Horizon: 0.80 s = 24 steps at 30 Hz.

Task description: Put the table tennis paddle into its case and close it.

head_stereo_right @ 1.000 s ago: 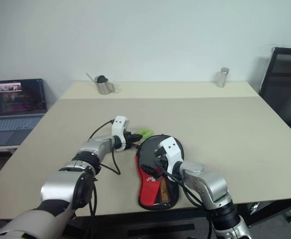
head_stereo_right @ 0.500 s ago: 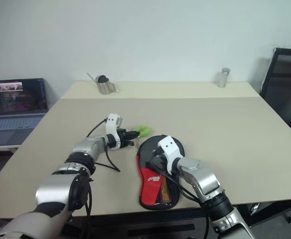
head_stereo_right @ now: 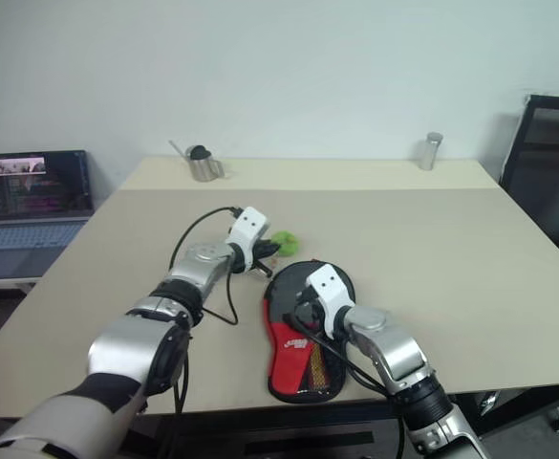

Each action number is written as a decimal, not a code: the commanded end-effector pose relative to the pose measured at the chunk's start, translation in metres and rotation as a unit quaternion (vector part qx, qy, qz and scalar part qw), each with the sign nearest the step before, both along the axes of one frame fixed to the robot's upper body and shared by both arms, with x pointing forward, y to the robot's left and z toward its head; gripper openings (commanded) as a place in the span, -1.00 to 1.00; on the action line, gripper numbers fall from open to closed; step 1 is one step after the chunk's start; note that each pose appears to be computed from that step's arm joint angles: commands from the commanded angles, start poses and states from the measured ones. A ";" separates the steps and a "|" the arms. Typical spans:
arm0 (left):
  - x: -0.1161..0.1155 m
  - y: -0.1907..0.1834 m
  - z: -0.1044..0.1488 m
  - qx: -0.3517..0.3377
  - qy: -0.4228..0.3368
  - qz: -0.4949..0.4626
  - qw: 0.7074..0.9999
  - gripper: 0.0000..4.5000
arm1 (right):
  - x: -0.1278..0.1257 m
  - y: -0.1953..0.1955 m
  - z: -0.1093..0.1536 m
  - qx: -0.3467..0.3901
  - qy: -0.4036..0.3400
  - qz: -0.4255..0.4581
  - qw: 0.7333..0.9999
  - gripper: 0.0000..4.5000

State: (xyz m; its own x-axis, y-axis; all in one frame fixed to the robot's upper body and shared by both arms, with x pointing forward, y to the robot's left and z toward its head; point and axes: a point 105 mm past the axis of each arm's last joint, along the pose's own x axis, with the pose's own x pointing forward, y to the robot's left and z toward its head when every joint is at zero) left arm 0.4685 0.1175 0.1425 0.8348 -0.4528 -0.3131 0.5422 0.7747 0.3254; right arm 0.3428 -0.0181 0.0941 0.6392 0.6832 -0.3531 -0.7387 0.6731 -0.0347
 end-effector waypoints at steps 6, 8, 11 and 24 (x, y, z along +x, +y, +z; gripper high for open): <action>0.009 -0.036 0.050 0.059 -0.118 -0.025 0.991 -0.99 | -0.017 -0.011 -0.040 -0.032 0.075 -0.013 0.997 1.00; 0.010 -0.040 0.053 0.067 -0.128 -0.026 0.989 -0.99 | -0.019 -0.010 -0.042 -0.032 0.079 -0.014 0.996 1.00; 0.009 -0.046 0.055 0.096 -0.143 -0.035 0.984 -0.99 | -0.024 -0.010 -0.045 -0.034 0.086 -0.013 0.996 1.00; -0.007 -0.115 0.066 0.243 -0.259 -0.152 0.922 -0.99 | -0.038 -0.003 -0.052 -0.040 0.101 -0.001 0.994 1.00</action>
